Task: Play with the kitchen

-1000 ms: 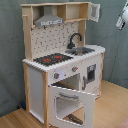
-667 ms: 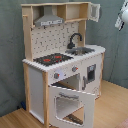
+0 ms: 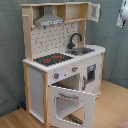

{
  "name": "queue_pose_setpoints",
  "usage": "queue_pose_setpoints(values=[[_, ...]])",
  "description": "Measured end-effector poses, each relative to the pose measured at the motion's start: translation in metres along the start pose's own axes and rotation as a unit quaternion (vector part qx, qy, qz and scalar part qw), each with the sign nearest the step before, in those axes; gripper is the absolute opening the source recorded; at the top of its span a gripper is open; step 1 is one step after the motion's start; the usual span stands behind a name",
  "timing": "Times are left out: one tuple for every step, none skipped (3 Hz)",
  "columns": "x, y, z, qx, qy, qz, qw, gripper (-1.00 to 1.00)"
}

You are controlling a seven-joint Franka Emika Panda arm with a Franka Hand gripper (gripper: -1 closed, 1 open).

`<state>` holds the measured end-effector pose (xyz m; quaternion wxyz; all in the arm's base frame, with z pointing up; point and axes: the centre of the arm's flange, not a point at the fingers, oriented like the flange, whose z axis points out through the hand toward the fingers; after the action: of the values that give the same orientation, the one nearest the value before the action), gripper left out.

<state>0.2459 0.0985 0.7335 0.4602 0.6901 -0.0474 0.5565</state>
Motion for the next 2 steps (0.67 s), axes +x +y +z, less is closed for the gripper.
queue_pose_setpoints(values=[[0.001,-0.014,0.020,0.026,0.002,-0.031,0.9992,-1.00],[0.007,-0.036,0.041,0.043,0.003,-0.052,0.9977,-1.00]])
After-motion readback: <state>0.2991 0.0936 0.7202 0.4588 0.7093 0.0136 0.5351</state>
